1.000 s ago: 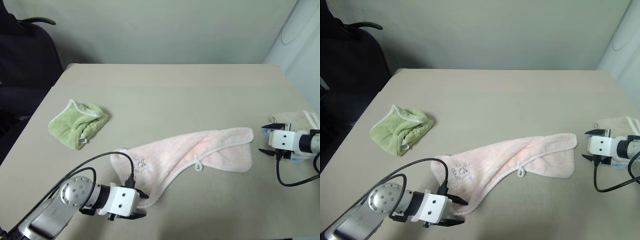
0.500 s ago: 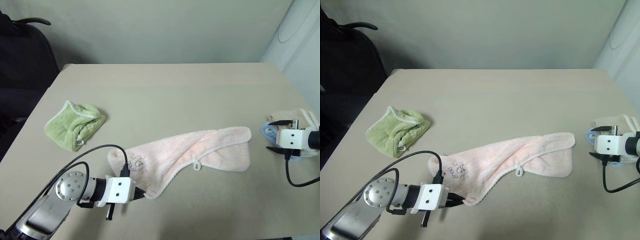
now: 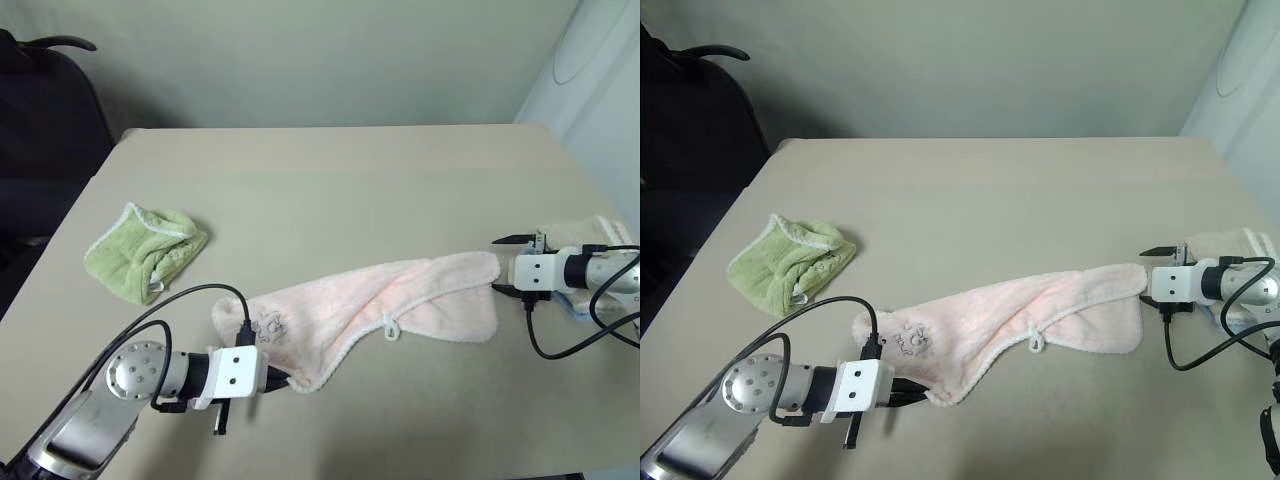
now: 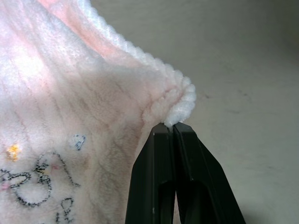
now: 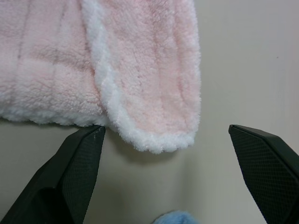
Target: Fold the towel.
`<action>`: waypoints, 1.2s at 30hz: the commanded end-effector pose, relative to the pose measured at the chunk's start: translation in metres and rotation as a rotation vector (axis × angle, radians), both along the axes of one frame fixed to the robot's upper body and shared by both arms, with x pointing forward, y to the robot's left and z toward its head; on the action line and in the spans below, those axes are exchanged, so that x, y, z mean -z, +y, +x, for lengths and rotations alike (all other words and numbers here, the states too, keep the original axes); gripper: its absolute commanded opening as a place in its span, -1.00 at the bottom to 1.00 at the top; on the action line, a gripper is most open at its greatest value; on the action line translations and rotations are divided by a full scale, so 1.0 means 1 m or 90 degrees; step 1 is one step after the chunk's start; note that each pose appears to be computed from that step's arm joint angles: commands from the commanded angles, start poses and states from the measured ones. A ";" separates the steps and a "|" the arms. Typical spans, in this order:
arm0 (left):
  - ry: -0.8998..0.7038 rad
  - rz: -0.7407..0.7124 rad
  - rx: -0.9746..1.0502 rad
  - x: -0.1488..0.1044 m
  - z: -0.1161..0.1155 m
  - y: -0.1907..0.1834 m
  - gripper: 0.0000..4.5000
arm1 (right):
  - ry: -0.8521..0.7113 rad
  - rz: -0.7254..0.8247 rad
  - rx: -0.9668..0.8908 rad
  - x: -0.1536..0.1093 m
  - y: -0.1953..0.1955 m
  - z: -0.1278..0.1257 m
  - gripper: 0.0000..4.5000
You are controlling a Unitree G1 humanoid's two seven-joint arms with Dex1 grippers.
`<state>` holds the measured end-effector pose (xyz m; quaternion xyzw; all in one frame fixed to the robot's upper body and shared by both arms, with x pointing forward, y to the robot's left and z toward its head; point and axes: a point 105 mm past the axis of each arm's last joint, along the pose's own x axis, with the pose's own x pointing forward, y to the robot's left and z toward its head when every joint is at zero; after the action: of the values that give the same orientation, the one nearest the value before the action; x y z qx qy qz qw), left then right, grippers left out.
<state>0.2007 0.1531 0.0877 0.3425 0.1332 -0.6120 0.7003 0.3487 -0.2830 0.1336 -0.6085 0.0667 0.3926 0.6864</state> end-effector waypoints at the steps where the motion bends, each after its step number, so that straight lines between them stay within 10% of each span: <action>1: -0.022 -0.005 -0.006 -0.009 -0.001 0.001 -1.00 | -0.033 0.001 -0.012 -0.013 0.003 0.004 0.44; 9: -0.024 0.002 -0.015 -0.006 0.000 0.004 -1.00 | -0.051 -0.009 -0.023 -0.017 0.004 0.006 -0.79; 18: -0.031 -0.021 -0.032 -0.011 0.004 0.005 -1.00 | -0.051 0.003 -0.028 -0.018 0.008 0.006 -0.90; 28: -0.109 -0.471 -0.346 -0.130 0.068 0.051 -1.00 | -0.096 0.139 0.079 -0.058 -0.010 0.020 -0.90; 36: -0.200 -0.524 -0.441 -0.151 0.105 0.071 -1.00 | -0.128 0.238 0.122 -0.090 -0.005 0.040 -0.90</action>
<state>0.2996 0.2206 0.2268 0.0441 -0.0892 -0.3111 0.9452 0.3844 -0.2853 0.1978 -0.5093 0.0130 0.2969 0.8076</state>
